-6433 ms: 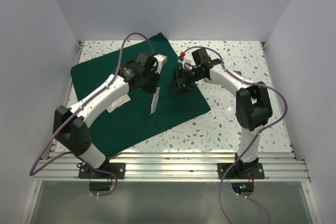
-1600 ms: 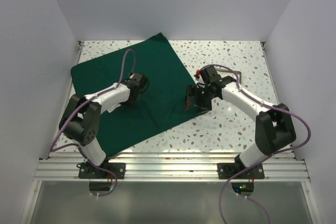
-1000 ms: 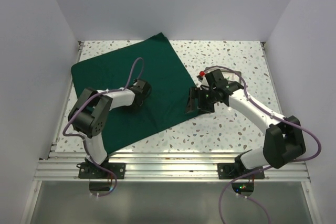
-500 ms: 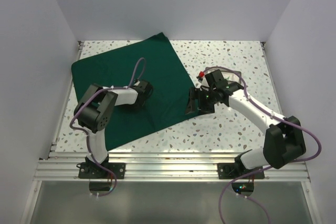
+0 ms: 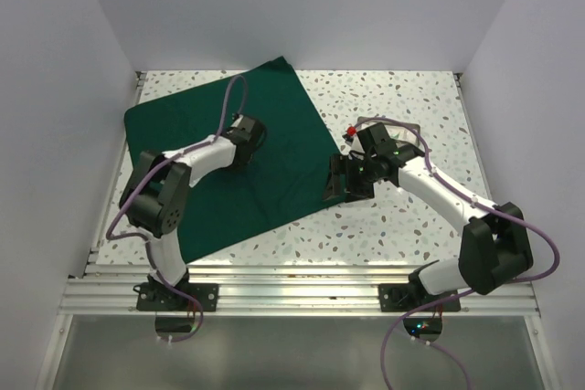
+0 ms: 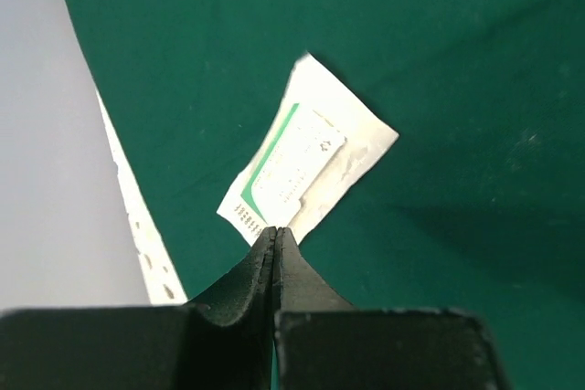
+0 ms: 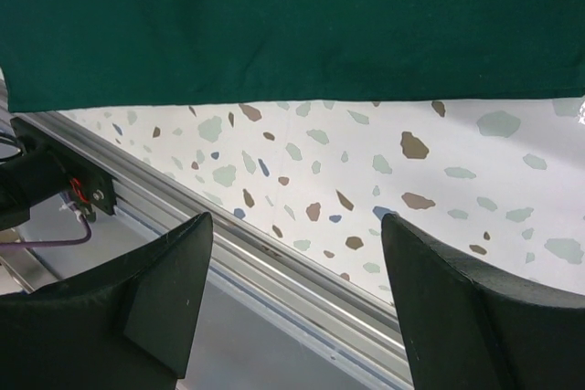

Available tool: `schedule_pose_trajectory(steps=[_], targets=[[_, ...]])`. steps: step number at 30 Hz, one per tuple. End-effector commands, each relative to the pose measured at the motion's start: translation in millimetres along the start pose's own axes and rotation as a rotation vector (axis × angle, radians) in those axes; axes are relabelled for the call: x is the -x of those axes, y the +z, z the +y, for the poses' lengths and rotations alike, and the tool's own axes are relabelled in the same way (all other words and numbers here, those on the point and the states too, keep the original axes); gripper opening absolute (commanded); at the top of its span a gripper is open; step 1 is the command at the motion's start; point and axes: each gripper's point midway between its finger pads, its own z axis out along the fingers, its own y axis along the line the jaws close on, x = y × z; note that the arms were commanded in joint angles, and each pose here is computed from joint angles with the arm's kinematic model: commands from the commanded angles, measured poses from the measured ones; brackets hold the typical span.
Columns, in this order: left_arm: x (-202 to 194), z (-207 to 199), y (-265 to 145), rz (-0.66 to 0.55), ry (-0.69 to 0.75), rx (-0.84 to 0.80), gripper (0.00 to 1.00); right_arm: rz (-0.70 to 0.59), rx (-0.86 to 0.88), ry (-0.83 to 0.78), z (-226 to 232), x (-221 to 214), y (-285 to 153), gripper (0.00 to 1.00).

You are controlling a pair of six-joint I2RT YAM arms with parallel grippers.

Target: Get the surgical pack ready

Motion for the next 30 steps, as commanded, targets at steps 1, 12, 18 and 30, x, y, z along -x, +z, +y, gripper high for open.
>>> schedule_pose_trajectory(steps=[1, 12, 18, 30], targets=[[19, 17, -21, -0.038, -0.152, -0.095, 0.00, -0.023, 0.040, -0.020, 8, 3, -4, 0.78], [5, 37, 21, 0.111, -0.370, -0.343, 0.54, -0.006, 0.050, -0.019, 9, 2, 0, 0.78], [-10, 55, 32, 0.099, -0.650, -0.567, 0.66, 0.000, 0.051, -0.027, 8, -1, -1, 0.78], [-40, 35, 48, 0.106, -0.891, -0.856, 0.67, 0.018, 0.058, -0.034, 6, -8, 1, 0.78]])
